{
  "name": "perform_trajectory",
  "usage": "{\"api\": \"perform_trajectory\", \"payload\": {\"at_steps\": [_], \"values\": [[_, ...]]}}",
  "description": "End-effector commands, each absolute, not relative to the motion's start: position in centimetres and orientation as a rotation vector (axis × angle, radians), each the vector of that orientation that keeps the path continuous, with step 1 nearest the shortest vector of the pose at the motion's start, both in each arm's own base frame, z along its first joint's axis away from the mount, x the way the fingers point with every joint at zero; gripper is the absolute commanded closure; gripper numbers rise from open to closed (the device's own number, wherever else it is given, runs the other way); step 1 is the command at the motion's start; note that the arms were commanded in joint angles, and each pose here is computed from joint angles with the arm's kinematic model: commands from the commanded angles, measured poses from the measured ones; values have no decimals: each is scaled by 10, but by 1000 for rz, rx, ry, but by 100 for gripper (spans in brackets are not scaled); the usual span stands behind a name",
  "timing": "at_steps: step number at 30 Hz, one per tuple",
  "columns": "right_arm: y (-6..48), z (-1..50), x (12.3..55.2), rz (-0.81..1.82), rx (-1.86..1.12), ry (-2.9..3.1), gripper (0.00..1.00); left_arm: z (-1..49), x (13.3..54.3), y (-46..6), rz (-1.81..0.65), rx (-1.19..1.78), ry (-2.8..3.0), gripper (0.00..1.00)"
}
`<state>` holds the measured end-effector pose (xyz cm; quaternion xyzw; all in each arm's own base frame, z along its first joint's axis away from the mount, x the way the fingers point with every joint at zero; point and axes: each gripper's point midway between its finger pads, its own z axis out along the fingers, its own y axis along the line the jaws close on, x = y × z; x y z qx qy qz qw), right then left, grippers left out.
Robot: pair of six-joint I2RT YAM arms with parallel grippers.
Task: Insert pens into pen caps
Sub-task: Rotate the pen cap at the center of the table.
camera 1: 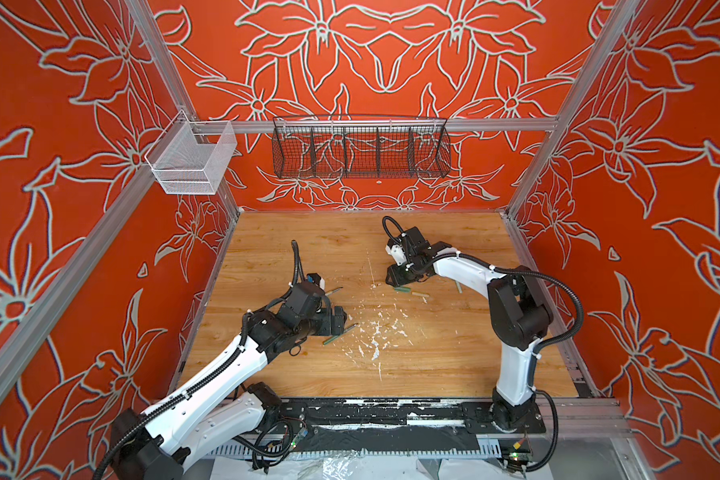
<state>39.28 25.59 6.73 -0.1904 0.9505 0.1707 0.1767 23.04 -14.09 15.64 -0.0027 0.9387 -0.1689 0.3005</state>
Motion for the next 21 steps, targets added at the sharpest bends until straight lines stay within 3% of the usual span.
{"api": "perform_trajectory", "payload": {"at_steps": [1,14,21], "values": [[251,53,389,446,-572,2745,52,157,227,-135,-435,-21,2491,3],[254,30,387,464,-594,2776,52,174,232,-135,-434,20,2415,3],[264,22,363,599,-628,2803,52,171,237,-138,-420,39,2429,3]]}}
